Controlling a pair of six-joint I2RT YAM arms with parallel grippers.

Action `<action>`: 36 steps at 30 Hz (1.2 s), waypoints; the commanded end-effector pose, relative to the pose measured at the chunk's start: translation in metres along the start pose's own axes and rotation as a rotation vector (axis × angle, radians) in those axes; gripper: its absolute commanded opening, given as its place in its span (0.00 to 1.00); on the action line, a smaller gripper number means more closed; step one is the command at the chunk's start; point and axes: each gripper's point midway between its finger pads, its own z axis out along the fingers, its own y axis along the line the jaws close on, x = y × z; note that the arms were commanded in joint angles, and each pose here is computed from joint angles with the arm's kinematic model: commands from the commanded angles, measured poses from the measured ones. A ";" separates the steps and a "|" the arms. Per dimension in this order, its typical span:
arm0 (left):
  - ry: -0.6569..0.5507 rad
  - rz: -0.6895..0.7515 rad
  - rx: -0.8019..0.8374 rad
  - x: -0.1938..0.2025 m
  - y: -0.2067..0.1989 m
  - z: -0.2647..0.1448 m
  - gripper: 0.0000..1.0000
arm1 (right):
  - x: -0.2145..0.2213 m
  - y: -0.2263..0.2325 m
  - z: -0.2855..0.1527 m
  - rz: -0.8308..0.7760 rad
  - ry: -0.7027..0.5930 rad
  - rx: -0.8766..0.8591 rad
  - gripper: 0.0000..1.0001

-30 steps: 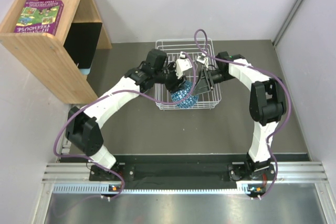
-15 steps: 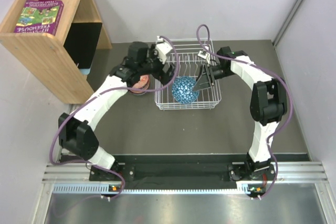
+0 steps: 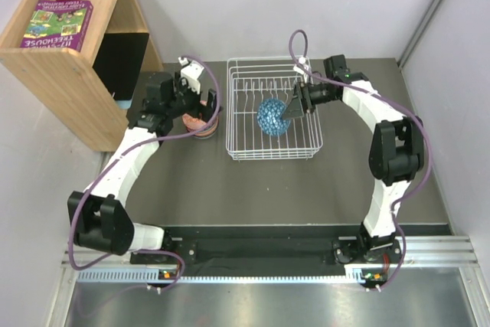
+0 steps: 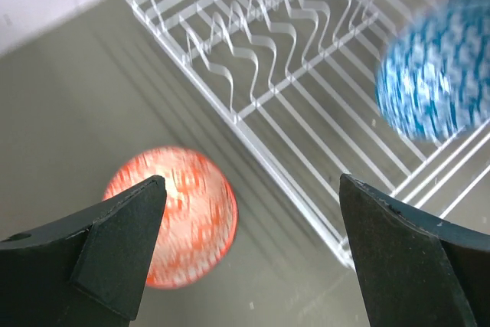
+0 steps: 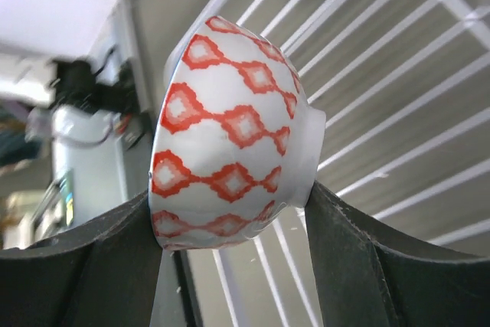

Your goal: Load the bowls into the dish rack

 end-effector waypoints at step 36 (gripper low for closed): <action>0.025 -0.146 -0.157 0.084 0.063 -0.071 0.99 | -0.189 -0.039 0.011 -0.567 -0.357 1.399 0.00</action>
